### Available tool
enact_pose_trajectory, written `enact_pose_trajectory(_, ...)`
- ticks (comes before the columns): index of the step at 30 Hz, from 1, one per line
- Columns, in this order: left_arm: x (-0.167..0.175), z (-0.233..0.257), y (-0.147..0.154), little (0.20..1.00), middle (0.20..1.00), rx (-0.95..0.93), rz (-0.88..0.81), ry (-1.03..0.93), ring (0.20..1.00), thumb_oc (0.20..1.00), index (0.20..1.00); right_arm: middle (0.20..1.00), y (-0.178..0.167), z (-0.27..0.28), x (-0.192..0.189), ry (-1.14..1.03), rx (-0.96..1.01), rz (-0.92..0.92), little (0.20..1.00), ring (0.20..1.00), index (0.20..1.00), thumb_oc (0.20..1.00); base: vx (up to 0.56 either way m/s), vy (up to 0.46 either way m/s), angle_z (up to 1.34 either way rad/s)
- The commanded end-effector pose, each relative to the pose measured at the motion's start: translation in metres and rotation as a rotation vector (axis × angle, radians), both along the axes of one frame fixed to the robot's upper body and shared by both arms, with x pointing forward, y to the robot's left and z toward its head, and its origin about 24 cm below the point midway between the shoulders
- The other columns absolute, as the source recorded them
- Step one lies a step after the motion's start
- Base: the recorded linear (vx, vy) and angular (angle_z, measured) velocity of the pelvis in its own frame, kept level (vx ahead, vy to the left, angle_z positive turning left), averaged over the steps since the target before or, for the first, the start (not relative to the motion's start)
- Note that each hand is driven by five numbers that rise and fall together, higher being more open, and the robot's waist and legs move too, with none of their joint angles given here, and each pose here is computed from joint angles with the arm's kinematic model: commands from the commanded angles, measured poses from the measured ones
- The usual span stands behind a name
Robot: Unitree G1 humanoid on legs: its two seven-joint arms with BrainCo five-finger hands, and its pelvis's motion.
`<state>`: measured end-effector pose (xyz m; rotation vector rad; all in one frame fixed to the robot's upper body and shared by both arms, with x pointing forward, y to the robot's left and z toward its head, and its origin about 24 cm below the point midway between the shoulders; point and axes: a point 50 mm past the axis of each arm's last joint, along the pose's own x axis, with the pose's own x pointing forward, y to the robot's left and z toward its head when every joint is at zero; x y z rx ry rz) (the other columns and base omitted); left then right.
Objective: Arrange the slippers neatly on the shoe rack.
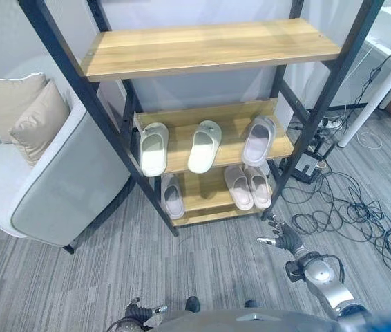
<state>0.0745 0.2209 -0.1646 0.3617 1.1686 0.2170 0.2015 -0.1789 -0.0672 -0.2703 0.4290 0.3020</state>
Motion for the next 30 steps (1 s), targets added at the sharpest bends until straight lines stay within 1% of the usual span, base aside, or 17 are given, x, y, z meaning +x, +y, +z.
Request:
enact_pose_trajectory(1, 0.019, 0.005, 0.013, 1.000, 1.000, 0.083, -0.092, -0.002, 1.000, 1.000, 1.000, 1.000, 0.026, 0.021, 0.014, -0.119, 0.085, 0.128, 1.000, 1.000, 1.000, 1.000, 0.04, -0.027, -0.01)
enact_pose_trajectory(3, 0.019, 0.005, 0.012, 1.000, 1.000, 0.083, -0.104, 0.002, 1.000, 1.000, 1.000, 1.000, 0.032, 0.025, 0.016, -0.133, 0.083, 0.183, 1.000, 1.000, 1.000, 1.000, 0.05, -0.021, 0.04)
enact_pose_trajectory(5, 0.017, 0.004, 0.011, 1.000, 1.000, 0.083, -0.110, 0.010, 1.000, 1.000, 1.000, 1.000, 0.040, 0.039, 0.020, -0.193, 0.064, 0.277, 1.000, 1.000, 1.000, 1.000, 0.05, -0.010, 0.09)
enact_pose_trajectory(7, 0.017, 0.004, 0.010, 1.000, 1.000, 0.081, -0.113, 0.009, 1.000, 1.000, 1.000, 1.000, 0.046, 0.049, 0.021, -0.231, 0.082, 0.325, 1.000, 1.000, 1.000, 1.000, 0.04, 0.005, 0.11)
enact_pose_trajectory(9, 0.016, 0.003, 0.008, 1.000, 1.000, 0.082, -0.118, 0.014, 1.000, 1.000, 1.000, 1.000, 0.055, 0.067, 0.024, -0.311, 0.081, 0.404, 1.000, 1.000, 1.000, 1.000, 0.04, 0.009, 0.09)
enact_pose_trajectory(10, 0.014, 0.003, 0.007, 1.000, 1.000, 0.084, -0.120, 0.019, 1.000, 1.000, 1.000, 1.000, 0.060, 0.085, 0.027, -0.399, 0.062, 0.451, 1.000, 1.000, 1.000, 1.000, 0.03, 0.010, 0.02)
enact_pose_trajectory(11, 0.012, 0.002, 0.005, 1.000, 1.000, 0.083, -0.121, 0.023, 1.000, 1.000, 1.000, 1.000, 0.060, 0.096, 0.031, -0.464, 0.033, 0.451, 1.000, 1.000, 1.000, 1.000, 0.03, 0.011, 0.02)
enact_pose_trajectory(14, 0.012, 0.001, 0.001, 1.000, 1.000, 0.081, -0.134, 0.026, 1.000, 1.000, 1.000, 1.000, 0.062, 0.123, 0.047, -0.632, -0.042, 0.404, 1.000, 1.000, 1.000, 1.000, 0.00, 0.000, 0.00)
enact_pose_trajectory(15, 0.013, 0.001, -0.002, 1.000, 1.000, 0.083, -0.171, 0.029, 1.000, 1.000, 1.000, 1.000, 0.064, 0.140, 0.063, -0.716, -0.096, 0.369, 1.000, 1.000, 1.000, 1.000, 0.00, 0.000, 0.00)
enact_pose_trajectory(17, 0.018, 0.001, -0.005, 1.000, 1.000, 0.090, -0.226, 0.026, 1.000, 1.000, 1.000, 1.000, 0.069, 0.161, 0.080, -0.806, -0.129, 0.344, 1.000, 1.000, 1.000, 1.000, -0.01, 0.012, -0.02)
enact_pose_trajectory(19, 0.033, 0.005, -0.008, 1.000, 1.000, 0.107, -0.285, -0.014, 1.000, 1.000, 1.000, 1.000, 0.074, 0.192, 0.112, -0.900, -0.160, 0.263, 1.000, 1.000, 1.000, 1.000, -0.08, 0.037, -0.01)
enact_pose_trajectory(21, 0.052, 0.011, -0.011, 1.000, 1.000, 0.105, -0.295, -0.084, 1.000, 1.000, 1.000, 1.000, 0.070, 0.215, 0.140, -0.962, -0.256, 0.191, 1.000, 1.000, 1.000, 1.000, -0.11, 0.021, 0.04)
enact_pose_trajectory(22, 0.052, 0.011, -0.011, 1.000, 1.000, 0.105, -0.295, -0.085, 1.000, 1.000, 1.000, 1.000, 0.070, 0.216, 0.140, -0.963, -0.256, 0.191, 1.000, 1.000, 1.000, 1.000, -0.06, 0.031, 0.28)
enact_pose_trajectory(23, 0.058, 0.013, -0.012, 1.000, 1.000, 0.104, -0.303, -0.110, 1.000, 1.000, 1.000, 1.000, 0.060, 0.230, 0.154, -0.989, -0.331, 0.141, 1.000, 1.000, 1.000, 1.000, -0.03, 0.029, 0.47)
enact_pose_trajectory(25, 0.064, 0.015, -0.012, 1.000, 1.000, 0.108, -0.320, -0.127, 1.000, 1.000, 1.000, 1.000, 0.050, 0.251, 0.171, -1.020, -0.385, 0.067, 1.000, 1.000, 1.000, 1.000, -0.01, 0.038, 0.39)
enact_pose_trajectory(29, 0.070, 0.018, -0.009, 1.000, 1.000, 0.109, -0.319, -0.150, 1.000, 1.000, 1.000, 1.000, 0.030, 0.282, 0.190, -1.040, -0.469, -0.022, 1.000, 1.000, 1.000, 1.000, 0.01, 0.031, 0.13)
enact_pose_trajectory(30, 0.073, 0.019, -0.008, 1.000, 1.000, 0.109, -0.308, -0.159, 1.000, 1.000, 1.000, 1.000, 0.021, 0.295, 0.194, -1.057, -0.495, -0.074, 1.000, 1.000, 1.000, 1.000, 0.01, 0.034, 0.11)
